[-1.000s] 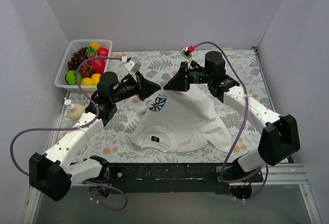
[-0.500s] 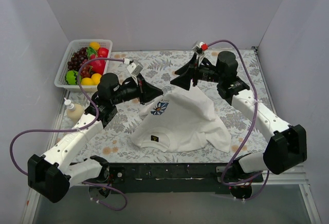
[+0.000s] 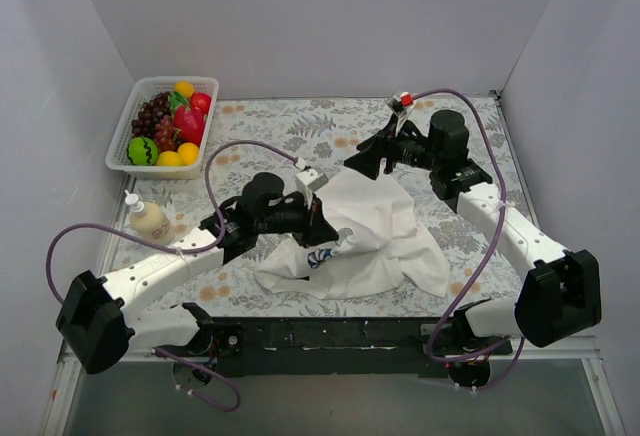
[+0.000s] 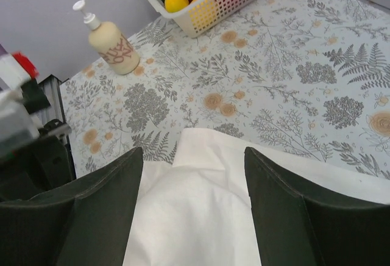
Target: Pin the brooch onto the clothing
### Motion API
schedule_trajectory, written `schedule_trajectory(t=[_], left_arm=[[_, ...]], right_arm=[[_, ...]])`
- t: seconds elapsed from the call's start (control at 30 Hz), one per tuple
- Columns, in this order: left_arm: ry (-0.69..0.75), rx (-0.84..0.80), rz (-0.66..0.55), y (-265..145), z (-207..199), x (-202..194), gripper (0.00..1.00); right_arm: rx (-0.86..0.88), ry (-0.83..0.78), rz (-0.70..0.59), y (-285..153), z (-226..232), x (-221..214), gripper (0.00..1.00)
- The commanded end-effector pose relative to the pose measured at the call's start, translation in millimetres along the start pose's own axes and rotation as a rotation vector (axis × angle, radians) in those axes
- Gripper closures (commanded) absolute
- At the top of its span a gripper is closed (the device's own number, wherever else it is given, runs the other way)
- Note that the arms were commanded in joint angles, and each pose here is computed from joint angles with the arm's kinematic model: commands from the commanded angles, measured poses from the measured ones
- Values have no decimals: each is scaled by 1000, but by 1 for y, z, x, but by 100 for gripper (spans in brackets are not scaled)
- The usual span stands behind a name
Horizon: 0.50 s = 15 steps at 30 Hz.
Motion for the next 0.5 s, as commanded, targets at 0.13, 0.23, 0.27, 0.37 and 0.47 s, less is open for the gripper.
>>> schedule_trajectory(t=[0.13, 0.23, 0.27, 0.37, 0.47], left_arm=[[9, 160, 251, 27, 0, -56, 100], [18, 184, 273, 31, 1, -57, 78], [18, 199, 260, 31, 1, -54, 47], [22, 272, 179, 31, 2, -37, 2], [21, 334, 79, 30, 6, -14, 2]], right_arm=[[-151, 44, 72, -2, -19, -24, 25], [-224, 70, 100, -3, -28, -32, 25], [-253, 78, 106, -4, -32, -34, 25], [-306, 93, 113, -5, -41, -38, 24], [-350, 115, 115, -6, -52, -39, 24]])
Point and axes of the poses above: each gripper's point midway between its finger pads, its own y axis out along the fingers, its own z axis along the line the jaws close on, x = y × z, the point moved 9 cm from there along -y, back along the fingers
